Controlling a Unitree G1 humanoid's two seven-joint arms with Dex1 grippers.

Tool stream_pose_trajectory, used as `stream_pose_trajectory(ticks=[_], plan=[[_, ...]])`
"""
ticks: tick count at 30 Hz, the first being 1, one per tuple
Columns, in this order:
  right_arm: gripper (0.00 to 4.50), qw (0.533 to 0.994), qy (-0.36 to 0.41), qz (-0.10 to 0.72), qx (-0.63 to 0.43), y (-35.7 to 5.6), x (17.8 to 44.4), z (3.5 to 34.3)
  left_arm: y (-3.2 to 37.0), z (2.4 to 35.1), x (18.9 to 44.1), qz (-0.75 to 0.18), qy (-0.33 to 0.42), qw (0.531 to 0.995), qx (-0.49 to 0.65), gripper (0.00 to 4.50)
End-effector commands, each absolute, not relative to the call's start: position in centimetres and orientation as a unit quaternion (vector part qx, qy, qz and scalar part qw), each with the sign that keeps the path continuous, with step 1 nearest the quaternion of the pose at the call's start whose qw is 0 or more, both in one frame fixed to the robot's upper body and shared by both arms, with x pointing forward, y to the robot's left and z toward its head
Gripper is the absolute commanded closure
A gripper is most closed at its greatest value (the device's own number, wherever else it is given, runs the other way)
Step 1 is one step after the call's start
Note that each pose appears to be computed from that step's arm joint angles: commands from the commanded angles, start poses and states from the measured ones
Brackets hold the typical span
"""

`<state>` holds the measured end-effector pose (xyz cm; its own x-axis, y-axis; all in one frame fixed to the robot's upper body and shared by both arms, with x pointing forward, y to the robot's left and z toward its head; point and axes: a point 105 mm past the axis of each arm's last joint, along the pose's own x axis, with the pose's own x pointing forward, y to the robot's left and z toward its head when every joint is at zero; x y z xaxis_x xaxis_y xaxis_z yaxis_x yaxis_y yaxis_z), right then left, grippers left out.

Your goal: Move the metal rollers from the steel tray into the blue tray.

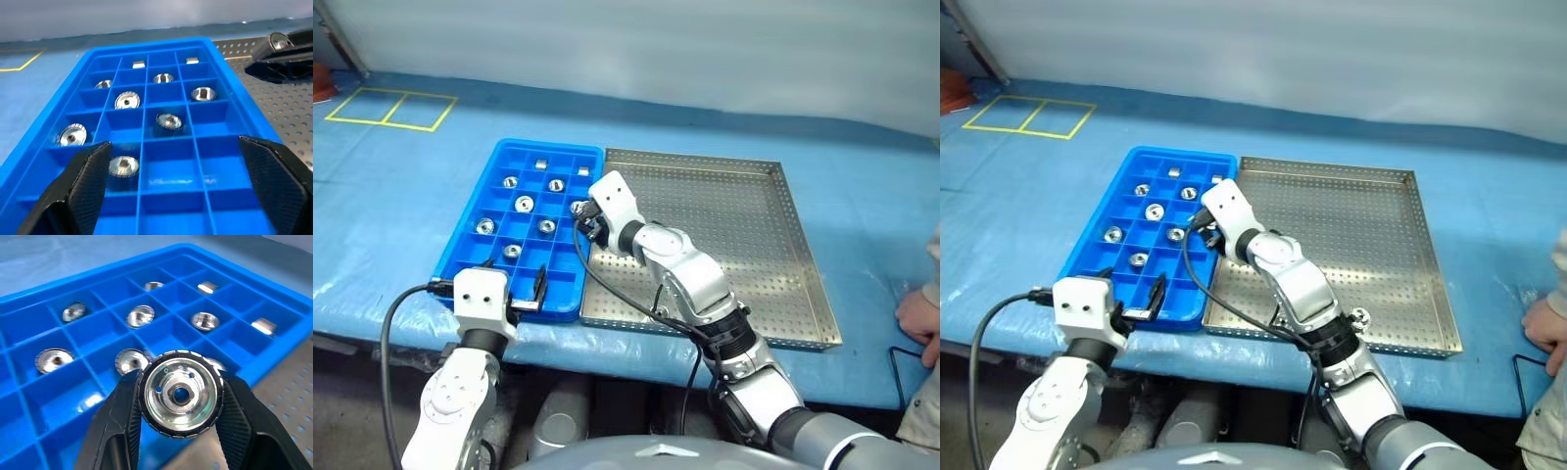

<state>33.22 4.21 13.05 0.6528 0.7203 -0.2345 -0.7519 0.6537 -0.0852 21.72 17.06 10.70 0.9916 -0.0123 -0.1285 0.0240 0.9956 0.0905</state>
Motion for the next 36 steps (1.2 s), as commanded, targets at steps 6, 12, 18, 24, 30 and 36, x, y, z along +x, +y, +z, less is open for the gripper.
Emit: stream_pose_trajectory(ticks=[6, 12, 18, 24, 30, 36], plan=[[2.79, 0.887, 0.100, 0.444, -0.081, 6.0, 31.9, 12.2, 15.9, 12.9, 21.5, -0.011, 0.018, 0.999, 0.037, 0.00], [2.79, 0.896, 0.114, 0.420, -0.091, 3.8, 32.5, 11.6, 15.0, 12.8, 22.1, -0.034, 0.018, 0.999, 0.031, 0.00], [2.79, 0.903, 0.134, 0.393, -0.111, 1.0, 32.3, 10.9, 14.4, 12.7, 22.7, -0.053, 0.018, 0.998, 0.026, 0.00], [0.82, 0.907, 0.137, 0.382, -0.109, 0.0, 31.7, 11.7, 13.9, 12.4, 23.4, -0.075, 0.021, 0.997, 0.024, 0.00], [0.01, 0.923, 0.112, 0.356, -0.098, -0.9, 31.6, 13.4, 13.4, 12.4, 24.3, -0.110, 0.025, 0.993, 0.035, 0.00], [0.01, 0.964, 0.111, 0.227, -0.086, -7.3, 32.4, 14.8, 12.9, 12.4, 25.3, -0.162, 0.045, 0.984, 0.052, 0.00]])
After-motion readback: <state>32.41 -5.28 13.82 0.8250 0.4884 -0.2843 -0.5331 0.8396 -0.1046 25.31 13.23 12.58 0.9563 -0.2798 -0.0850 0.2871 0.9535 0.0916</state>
